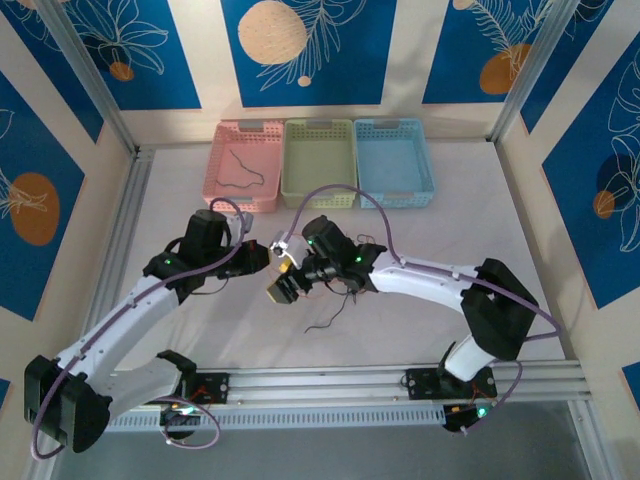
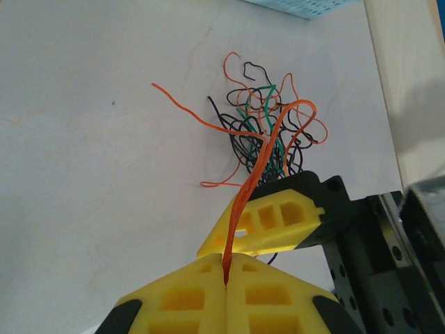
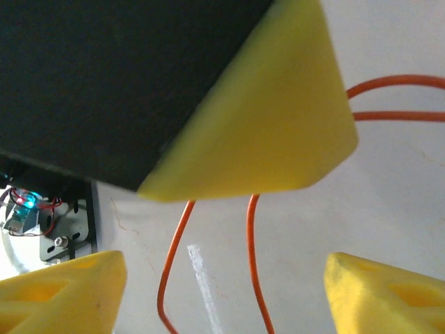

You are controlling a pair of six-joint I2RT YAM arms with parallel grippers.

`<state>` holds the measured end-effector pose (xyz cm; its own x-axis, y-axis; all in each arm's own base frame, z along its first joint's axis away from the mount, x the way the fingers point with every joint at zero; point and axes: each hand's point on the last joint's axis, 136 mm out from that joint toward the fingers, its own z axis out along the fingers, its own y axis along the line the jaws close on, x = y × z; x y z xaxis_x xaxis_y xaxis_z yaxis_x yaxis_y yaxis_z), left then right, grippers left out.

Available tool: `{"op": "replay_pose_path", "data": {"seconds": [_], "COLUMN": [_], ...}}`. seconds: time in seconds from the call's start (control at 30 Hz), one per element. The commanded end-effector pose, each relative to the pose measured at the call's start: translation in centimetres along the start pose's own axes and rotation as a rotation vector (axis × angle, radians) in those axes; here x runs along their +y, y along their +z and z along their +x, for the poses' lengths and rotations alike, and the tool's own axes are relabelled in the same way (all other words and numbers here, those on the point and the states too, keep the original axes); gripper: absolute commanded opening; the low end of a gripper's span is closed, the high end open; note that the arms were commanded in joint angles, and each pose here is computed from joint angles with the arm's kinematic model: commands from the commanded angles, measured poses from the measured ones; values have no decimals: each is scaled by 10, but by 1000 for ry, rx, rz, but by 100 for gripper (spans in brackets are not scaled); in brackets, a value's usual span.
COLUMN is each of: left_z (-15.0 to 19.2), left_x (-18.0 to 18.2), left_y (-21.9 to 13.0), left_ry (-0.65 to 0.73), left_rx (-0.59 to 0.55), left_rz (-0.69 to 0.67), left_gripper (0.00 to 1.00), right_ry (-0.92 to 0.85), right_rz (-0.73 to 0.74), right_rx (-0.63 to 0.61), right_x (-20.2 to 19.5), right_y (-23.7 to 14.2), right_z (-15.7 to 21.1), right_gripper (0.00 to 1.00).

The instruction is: Untangle the cables

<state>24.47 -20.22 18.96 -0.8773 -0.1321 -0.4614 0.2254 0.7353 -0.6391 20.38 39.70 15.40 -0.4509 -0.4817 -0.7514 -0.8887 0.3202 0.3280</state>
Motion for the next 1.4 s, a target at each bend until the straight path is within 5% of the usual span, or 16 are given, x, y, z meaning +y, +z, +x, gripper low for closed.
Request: {"op": "replay_pose_path", "data": {"seconds": [0.0, 0.17, 0.3, 0.47, 0.67, 1.07, 1.37], "left_z": [-3, -4, -5, -9, -16, 8, 15], "left_x": [-18, -21, -24, -17, 1, 36, 45], "left_y": [-11, -12, -17, -27, -61, -119, -123], "left_ry": [11, 11, 11, 25, 92, 265, 271], "left_rx": [-6, -9, -26, -63, -153, -156, -208], "left_rz": [49, 59, 62, 5, -158, -402, -403], "left_gripper": [0, 0, 6, 49, 77, 76, 79], "right_ry": [-37, -12, -14, -13, 49, 459, 721], "right_rz": [-70, -95, -86, -61, 25, 431, 595], "right_rx": [-31, -26, -54, -100, -186, -408, -458], "right_x": [15, 18, 19, 18, -12, -196, -324], "right_y": [2, 3, -4, -22, -67, -208, -228], "right_z": [-13, -11, -11, -15, -40, -123, -137], "right_gripper": [66, 22, 1, 0, 0, 0, 0]}}
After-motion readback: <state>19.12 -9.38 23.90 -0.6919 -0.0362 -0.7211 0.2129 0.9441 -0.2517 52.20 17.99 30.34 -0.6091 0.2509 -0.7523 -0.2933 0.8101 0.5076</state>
